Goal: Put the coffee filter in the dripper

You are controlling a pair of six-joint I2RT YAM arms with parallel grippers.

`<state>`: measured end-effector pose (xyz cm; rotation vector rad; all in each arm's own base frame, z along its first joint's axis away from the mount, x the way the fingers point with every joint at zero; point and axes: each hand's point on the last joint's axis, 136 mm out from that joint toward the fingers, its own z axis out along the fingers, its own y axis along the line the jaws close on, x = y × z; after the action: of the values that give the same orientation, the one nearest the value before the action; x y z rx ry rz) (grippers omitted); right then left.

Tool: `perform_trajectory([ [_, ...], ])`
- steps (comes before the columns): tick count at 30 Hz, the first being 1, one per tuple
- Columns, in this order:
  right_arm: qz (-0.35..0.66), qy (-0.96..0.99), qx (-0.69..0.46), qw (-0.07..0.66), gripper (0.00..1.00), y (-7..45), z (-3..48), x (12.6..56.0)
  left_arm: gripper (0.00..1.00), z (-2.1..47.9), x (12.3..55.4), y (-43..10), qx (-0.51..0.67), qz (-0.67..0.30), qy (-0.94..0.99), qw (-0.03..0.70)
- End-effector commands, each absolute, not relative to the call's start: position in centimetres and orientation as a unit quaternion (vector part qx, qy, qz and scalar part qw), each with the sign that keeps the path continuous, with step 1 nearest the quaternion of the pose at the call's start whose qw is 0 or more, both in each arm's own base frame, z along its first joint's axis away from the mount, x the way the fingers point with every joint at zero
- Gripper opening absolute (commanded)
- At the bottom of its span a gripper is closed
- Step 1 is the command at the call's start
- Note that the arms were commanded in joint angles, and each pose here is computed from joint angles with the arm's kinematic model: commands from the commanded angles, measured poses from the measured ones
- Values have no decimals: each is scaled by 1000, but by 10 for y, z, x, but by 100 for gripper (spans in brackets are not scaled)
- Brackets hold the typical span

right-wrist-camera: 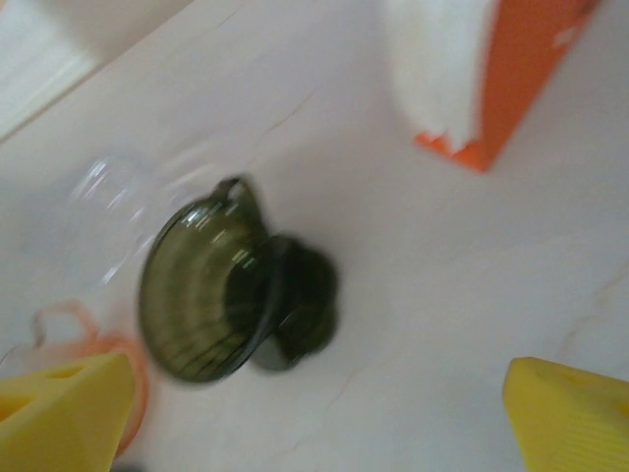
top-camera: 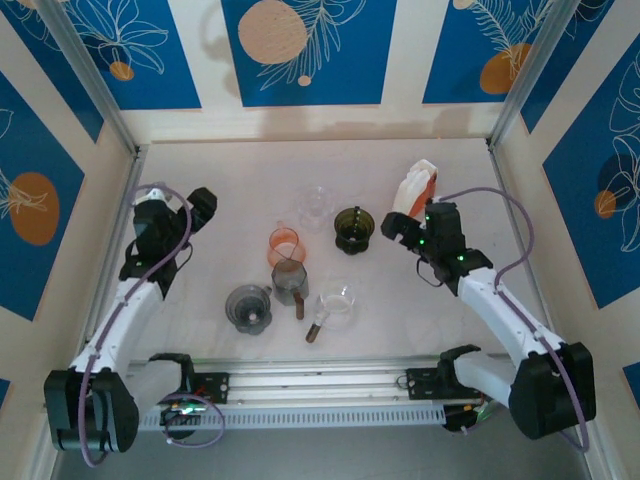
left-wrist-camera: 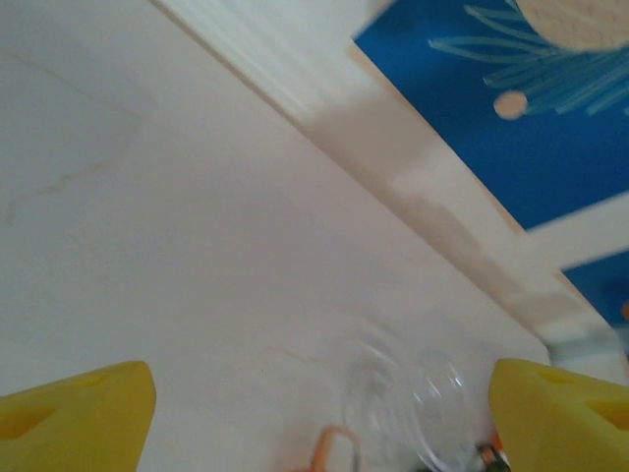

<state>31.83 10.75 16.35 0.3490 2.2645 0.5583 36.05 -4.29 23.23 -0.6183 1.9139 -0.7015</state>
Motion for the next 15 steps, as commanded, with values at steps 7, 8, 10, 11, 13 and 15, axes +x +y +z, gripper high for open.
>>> perform_trajectory([
  [7, 296, 886, -113, 338, 88, 234, 205, 268, 87, 180, 284, -79, -226, -322, 850, 350],
  [8, 296, 888, -126, 330, 86, 245, 205, 269, 88, 177, 279, -81, -223, -325, 851, 347],
  [10, 284, 895, -133, 317, 81, 261, 200, 276, 88, 173, 272, -82, -223, -331, 851, 340],
  [11, 280, 899, -129, 310, 79, 269, 196, 281, 89, 171, 269, -83, -222, -334, 851, 339],
  [13, 282, 904, -126, 296, 76, 287, 189, 291, 100, 166, 265, -85, -222, -341, 851, 334],
  [15, 269, 912, -115, 286, 72, 299, 181, 303, 100, 165, 262, -88, -219, -347, 850, 331],
])
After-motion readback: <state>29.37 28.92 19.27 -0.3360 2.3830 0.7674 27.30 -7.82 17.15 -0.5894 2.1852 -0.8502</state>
